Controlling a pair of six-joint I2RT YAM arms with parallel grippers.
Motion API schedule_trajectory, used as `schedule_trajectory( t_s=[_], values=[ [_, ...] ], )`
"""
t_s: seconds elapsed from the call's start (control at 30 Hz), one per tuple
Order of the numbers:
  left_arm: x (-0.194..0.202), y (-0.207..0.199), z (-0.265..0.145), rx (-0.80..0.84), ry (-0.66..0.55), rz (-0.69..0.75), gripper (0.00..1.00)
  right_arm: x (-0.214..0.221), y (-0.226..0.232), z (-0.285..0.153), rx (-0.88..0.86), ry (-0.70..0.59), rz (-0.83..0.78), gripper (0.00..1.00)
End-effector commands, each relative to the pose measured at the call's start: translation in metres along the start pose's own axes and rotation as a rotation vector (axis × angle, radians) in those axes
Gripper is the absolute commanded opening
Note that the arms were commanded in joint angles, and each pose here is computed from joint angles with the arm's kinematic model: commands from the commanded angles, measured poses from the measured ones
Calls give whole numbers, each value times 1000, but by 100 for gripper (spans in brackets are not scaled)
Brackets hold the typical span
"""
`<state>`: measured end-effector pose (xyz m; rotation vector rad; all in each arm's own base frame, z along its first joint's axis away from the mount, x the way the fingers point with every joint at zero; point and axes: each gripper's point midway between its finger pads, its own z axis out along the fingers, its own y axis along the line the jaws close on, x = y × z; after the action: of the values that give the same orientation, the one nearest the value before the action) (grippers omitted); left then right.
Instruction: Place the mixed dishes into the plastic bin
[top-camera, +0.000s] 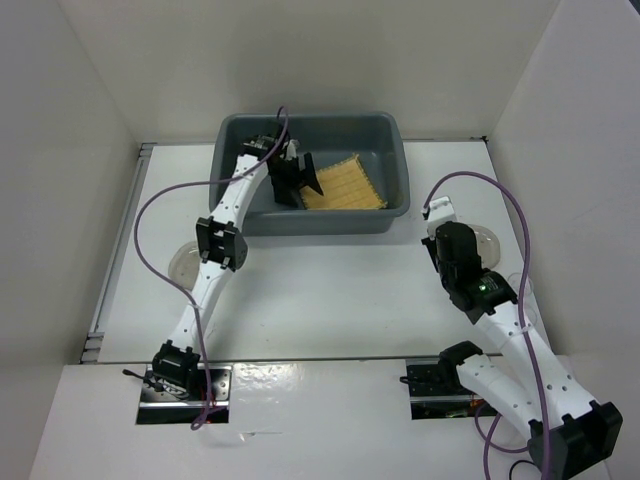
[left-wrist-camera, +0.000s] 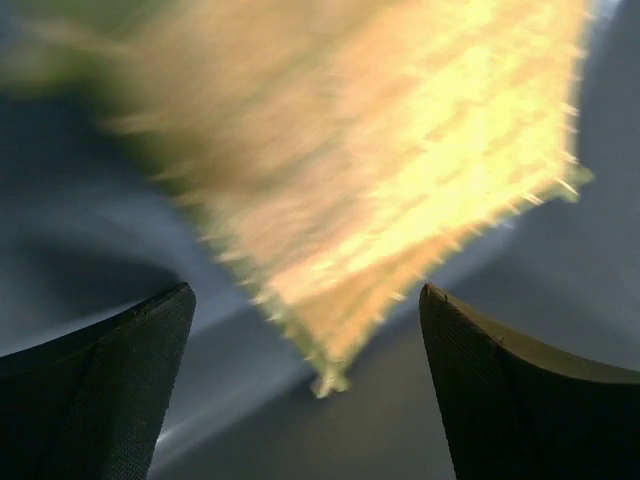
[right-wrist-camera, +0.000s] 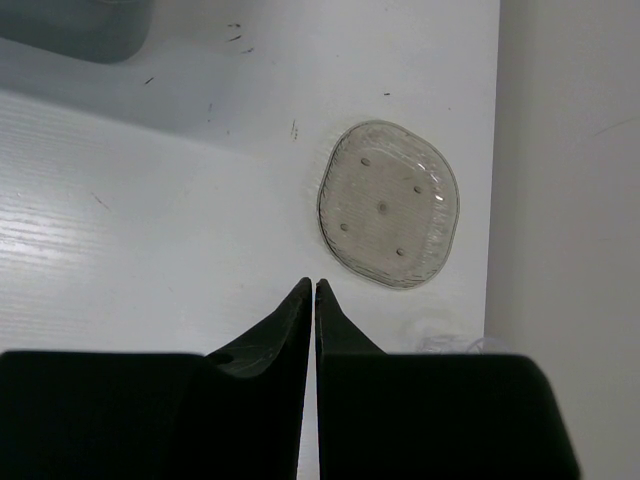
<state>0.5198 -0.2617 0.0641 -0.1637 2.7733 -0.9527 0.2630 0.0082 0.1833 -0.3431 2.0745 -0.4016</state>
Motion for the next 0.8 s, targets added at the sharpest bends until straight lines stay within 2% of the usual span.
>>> schedule_trajectory(
  t_s=[0.0,0.07,0.13,0.17,0.2,0.23,0.27,0.3,0.33,0.37,0.4,0.43,0.47,0.5,0.53,0.57,0.6,0.67,0.77],
  values=[
    [-32,-16,-84,-168,-235,65,100,-7,-4,2,26,-20,32,8],
    [-41,-6,-115,-334,-343,66,100,-7,-4,2,26,-20,32,8],
    [-48,-24,-165,-402,-483,73,100,-7,-4,2,26,-20,32,9],
    [-47,-35,-179,-398,-519,87,100,-6,-3,3,24,-12,28,9],
    [-40,-52,-210,-390,-572,87,100,-6,-3,3,24,-11,28,9],
    [-41,-49,-230,-443,-627,65,100,-6,-3,3,24,-11,28,9],
    [-29,-64,-272,-436,-712,11,100,-3,-2,4,23,-4,24,11],
    [-21,-56,-283,-476,-729,-35,100,-3,-2,4,23,-3,24,11],
    [-6,-27,-273,-588,-676,-75,100,-3,0,4,12,-6,24,11],
    [5,-31,-302,-561,-721,-99,100,-3,0,4,12,-6,24,12],
    [13,-19,-304,-563,-710,-124,100,-3,0,4,12,-6,15,12],
    [2,-6,-314,-520,-759,-152,100,-3,0,4,12,-6,15,12],
    [38,20,-303,-494,-671,-168,100,-3,1,4,3,-8,15,12],
    [47,35,-305,-464,-670,-181,100,-3,1,4,3,-8,15,12],
    [42,58,-322,-436,-745,-232,100,-3,1,4,3,-8,15,12],
    [60,59,-346,-398,-802,-225,100,-3,1,4,3,-8,15,12],
    [80,92,-332,-445,-763,-274,100,-3,0,4,12,-6,15,12],
    [94,113,-350,-447,-805,-286,100,-3,0,4,12,-6,15,12],
    [113,159,-338,-472,-747,-380,100,-1,1,6,10,4,10,12]
  ],
)
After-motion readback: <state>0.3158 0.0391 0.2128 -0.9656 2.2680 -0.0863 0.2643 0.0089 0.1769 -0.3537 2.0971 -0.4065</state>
